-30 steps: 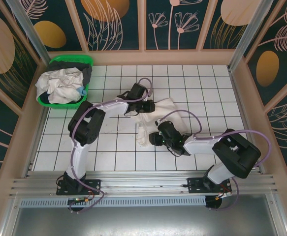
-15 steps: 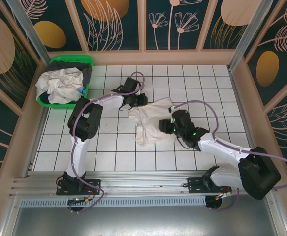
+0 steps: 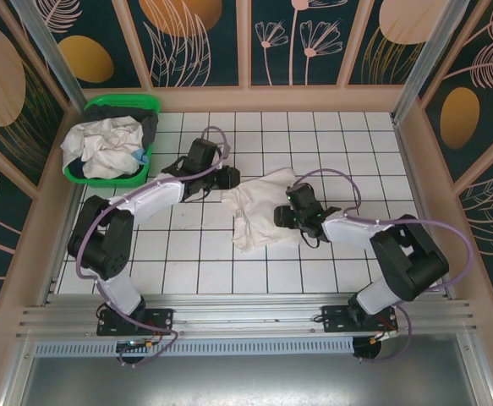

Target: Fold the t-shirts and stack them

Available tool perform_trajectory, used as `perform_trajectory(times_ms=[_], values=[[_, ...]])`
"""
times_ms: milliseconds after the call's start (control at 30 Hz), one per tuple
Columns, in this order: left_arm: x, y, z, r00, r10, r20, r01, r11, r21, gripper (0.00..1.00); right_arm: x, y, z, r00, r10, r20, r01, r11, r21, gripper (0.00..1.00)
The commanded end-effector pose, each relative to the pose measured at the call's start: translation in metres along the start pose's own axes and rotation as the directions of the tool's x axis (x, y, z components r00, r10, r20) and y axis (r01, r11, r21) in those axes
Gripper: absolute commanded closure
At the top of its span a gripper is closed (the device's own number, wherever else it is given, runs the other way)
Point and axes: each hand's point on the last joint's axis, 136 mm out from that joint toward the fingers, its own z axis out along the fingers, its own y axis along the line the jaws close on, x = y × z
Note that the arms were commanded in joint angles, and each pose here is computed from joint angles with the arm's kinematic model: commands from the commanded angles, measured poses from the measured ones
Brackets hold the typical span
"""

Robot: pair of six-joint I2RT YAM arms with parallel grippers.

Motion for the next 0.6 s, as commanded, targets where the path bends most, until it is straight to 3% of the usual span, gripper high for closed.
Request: perform_trajectory(times_ms=[0, 167, 333, 567], values=[[0.009, 0.006, -0.010, 0.999, -0.030, 0.026, 0.030, 1.000, -0.006, 0.67, 0.013, -0.017, 0.009, 0.998, 0.030, -0.052, -0.025, 0.995, 0.096, 0.42], [0.025, -0.003, 0.003, 0.997, -0.081, -0.008, 0.082, 0.995, 0.065, 0.67, 0.020, -0.011, 0.001, 0.997, 0.028, -0.066, -0.023, 0.997, 0.080, 0.41], [0.052, -0.035, 0.029, 0.993, -0.085, -0.077, 0.094, 0.988, 0.120, 0.67, 0.013, 0.000, -0.012, 0.999, 0.024, -0.035, -0.023, 0.999, 0.043, 0.41], [0.079, -0.024, 0.041, 0.986, -0.119, -0.120, 0.125, 0.991, 0.045, 0.60, 0.002, 0.000, -0.020, 1.000, 0.018, -0.004, -0.018, 0.999, 0.048, 0.41]])
